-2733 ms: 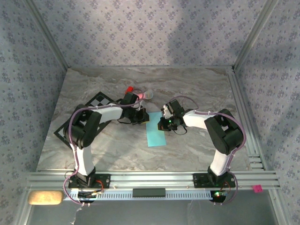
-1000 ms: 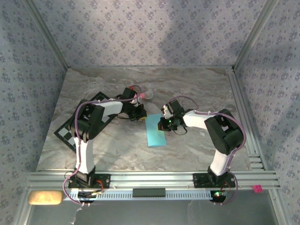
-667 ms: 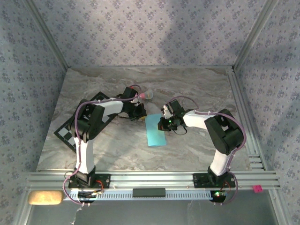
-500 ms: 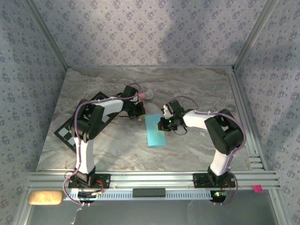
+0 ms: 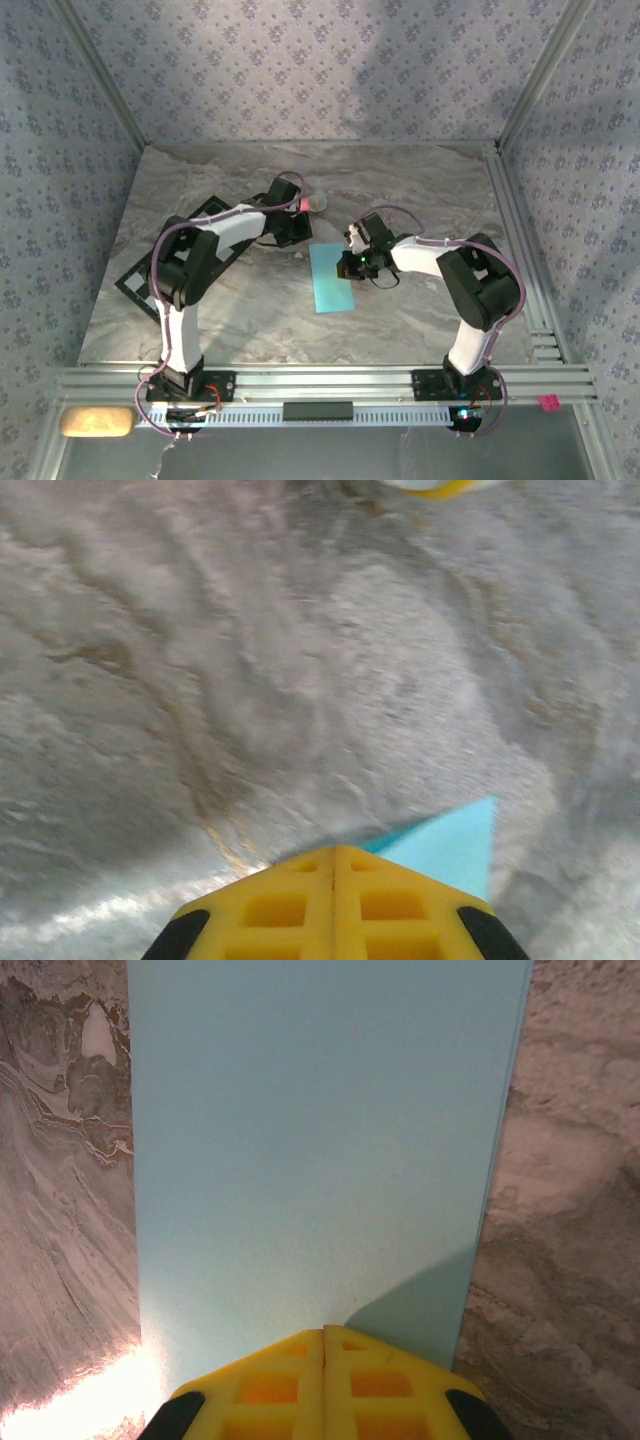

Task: Fold a paper plane with a square sheet of paper (pick it up from the middle)
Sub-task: First fold the square sheet of paper in half at the center of the table.

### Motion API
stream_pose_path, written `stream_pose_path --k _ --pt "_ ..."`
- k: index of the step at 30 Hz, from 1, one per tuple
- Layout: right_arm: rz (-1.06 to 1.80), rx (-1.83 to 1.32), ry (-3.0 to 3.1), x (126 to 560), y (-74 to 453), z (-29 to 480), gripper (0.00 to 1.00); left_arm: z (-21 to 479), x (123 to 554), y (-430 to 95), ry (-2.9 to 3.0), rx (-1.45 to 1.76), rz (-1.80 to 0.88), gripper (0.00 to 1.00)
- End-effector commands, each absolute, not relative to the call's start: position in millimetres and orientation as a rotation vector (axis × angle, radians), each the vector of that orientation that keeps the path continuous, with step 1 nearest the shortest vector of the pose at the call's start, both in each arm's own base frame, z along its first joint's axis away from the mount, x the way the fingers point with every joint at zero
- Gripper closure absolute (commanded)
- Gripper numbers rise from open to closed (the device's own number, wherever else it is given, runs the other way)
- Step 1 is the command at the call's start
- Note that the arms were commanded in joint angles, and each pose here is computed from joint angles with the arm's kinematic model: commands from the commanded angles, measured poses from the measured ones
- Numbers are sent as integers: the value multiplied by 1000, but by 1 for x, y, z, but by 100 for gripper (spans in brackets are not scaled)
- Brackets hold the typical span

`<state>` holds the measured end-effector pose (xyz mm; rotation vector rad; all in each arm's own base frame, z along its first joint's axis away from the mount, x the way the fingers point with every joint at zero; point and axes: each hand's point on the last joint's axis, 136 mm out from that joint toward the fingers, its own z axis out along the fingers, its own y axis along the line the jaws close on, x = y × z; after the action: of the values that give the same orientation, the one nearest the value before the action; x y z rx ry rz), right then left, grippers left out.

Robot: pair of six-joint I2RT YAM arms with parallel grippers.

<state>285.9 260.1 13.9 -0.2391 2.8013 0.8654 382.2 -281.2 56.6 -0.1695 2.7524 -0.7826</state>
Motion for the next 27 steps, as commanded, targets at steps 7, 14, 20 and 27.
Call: stream_pose_path --k 7,14,20,27 --pt "474 -131 3161 224 196 -49 100 65 346 -310 2757 15 -1073 96" --pt "464 -123 3173 221 194 -53 100 26 340 -305 2835 -11 -1047 100" --pt "449 -120 3181 217 192 -56 100 2 355 -282 2856 -138 -946 100" --pt "449 -118 3185 216 191 -59 100 -1 373 -269 2839 -228 -862 100"
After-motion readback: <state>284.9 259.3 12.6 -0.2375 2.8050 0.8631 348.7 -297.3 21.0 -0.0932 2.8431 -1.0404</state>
